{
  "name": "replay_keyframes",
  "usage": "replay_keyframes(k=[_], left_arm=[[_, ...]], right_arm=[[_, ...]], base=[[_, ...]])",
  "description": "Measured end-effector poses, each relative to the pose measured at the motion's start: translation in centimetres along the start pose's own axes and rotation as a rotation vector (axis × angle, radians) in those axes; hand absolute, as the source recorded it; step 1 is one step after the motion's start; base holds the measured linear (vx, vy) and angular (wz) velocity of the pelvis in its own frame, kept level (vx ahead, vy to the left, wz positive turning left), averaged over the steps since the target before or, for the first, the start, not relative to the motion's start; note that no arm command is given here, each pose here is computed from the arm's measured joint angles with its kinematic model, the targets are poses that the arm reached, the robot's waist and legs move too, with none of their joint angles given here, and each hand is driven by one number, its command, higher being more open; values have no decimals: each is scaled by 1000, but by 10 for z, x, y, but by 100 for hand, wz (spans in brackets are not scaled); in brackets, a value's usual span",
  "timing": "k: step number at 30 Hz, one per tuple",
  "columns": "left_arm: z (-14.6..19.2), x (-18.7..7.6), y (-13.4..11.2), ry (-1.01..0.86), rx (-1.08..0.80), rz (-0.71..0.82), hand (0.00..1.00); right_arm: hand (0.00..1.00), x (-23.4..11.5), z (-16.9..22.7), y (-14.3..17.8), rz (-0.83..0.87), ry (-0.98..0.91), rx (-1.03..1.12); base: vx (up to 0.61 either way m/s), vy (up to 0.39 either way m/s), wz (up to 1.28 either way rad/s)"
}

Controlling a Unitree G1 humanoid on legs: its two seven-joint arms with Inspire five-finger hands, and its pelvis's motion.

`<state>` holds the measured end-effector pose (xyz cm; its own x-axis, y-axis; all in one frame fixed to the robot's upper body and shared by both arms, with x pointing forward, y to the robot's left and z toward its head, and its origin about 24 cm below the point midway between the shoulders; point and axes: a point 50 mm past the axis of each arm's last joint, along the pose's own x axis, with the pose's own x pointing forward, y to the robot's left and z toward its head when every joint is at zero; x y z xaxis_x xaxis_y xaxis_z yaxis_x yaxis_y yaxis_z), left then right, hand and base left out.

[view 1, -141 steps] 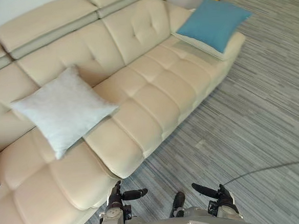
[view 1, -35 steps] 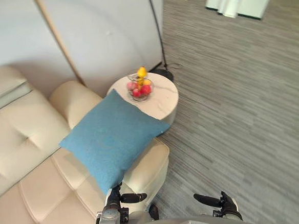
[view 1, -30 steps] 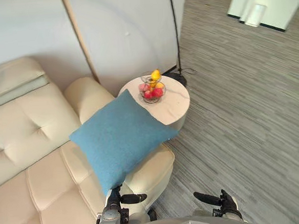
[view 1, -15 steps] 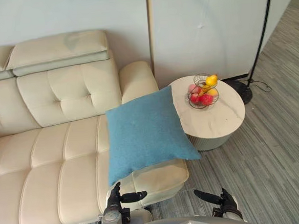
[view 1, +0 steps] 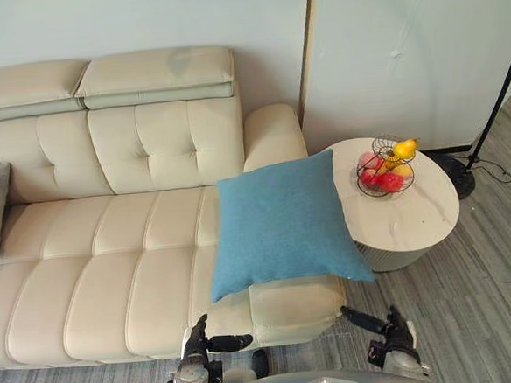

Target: Pick up cushions and gather them together orderly.

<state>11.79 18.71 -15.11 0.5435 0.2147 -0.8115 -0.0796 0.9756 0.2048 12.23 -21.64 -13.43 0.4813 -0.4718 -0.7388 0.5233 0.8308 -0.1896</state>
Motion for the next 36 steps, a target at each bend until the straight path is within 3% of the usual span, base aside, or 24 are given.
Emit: replay_keyframes(k=[7, 10, 14, 17, 25, 36], left_arm=[[-9, -3, 4, 22, -65, 23, 100], [-14, -7, 17, 20, -135, 78, 100], [-18, -10, 35, 20, -165, 141, 100], [-3, -9, 45, -51, -174, 171, 100], [34, -12, 49, -205, -281, 192, 100], [89, -12, 1, -366, -195, 22, 100]], right_arm=[[100, 0, 65, -47, -175, -270, 103], [100, -3, 82, -66, -242, -340, 119], [100, -4, 90, -74, -275, -376, 88], [100, -6, 102, -75, -274, -420, 91], [100, -5, 122, -50, -137, -470, 215], [100, -11, 137, 43, 210, -471, 121]], base=[[-112, 38, 2], [14, 5, 1], [82, 5, 2], [64, -5, 14], [-29, -14, 0], [-14, -7, 6]])
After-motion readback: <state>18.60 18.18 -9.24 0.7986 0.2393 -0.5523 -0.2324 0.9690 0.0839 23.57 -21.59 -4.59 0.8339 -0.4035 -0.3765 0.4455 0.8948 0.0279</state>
